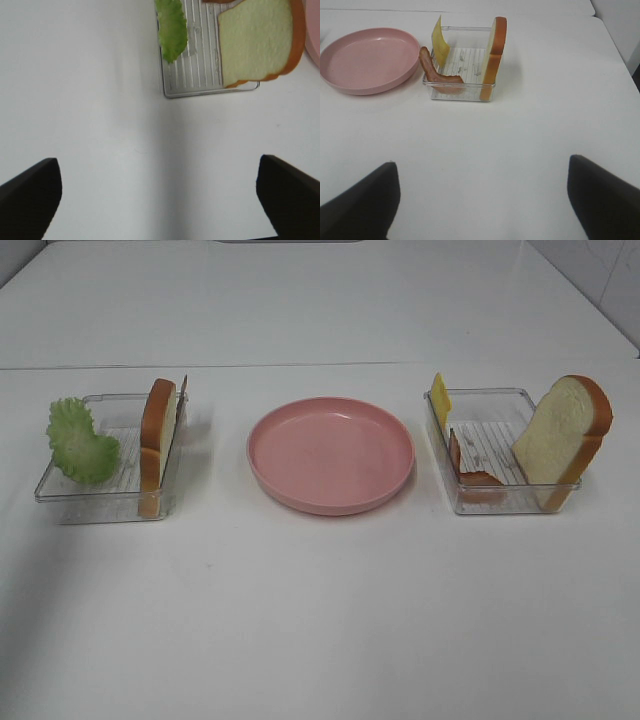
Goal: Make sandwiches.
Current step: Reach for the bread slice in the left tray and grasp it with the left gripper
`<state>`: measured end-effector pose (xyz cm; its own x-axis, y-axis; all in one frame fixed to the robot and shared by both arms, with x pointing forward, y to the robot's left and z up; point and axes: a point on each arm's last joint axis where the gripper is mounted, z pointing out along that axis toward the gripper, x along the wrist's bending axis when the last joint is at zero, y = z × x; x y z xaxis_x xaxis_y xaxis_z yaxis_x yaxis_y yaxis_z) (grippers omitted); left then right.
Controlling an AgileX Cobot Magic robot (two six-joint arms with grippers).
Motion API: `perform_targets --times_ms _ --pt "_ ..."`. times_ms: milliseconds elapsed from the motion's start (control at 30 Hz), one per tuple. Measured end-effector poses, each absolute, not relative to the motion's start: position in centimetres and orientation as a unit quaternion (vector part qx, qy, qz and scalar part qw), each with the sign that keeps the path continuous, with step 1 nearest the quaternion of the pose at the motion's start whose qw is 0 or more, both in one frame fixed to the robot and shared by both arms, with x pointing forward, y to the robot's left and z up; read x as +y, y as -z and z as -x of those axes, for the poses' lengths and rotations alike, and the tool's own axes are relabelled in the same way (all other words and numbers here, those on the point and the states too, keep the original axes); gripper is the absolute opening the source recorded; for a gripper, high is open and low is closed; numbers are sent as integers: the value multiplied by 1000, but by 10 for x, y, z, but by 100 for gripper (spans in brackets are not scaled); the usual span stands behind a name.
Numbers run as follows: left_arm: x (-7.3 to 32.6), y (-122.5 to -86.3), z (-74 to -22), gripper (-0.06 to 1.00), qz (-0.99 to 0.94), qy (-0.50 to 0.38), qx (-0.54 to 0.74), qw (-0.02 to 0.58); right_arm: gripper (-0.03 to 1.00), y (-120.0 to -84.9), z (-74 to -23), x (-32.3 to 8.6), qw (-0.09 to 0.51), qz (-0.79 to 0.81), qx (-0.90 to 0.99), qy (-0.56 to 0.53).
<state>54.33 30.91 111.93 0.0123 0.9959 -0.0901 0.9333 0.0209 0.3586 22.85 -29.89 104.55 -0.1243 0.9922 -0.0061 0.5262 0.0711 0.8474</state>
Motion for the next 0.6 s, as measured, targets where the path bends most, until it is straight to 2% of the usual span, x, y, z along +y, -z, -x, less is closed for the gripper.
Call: perform_targets --times_ms 133,467,600 --pt "299 -1107 -568 99 -696 -81 696 153 82 -1046 -229 -299 322 -578 657 -361" --pt "210 -1056 -626 99 -730 -22 671 127 82 -1046 -229 -299 322 -578 657 -361" --pt "190 -1044 -636 99 -738 -14 664 122 82 -1046 -229 -299 322 -578 657 -361"
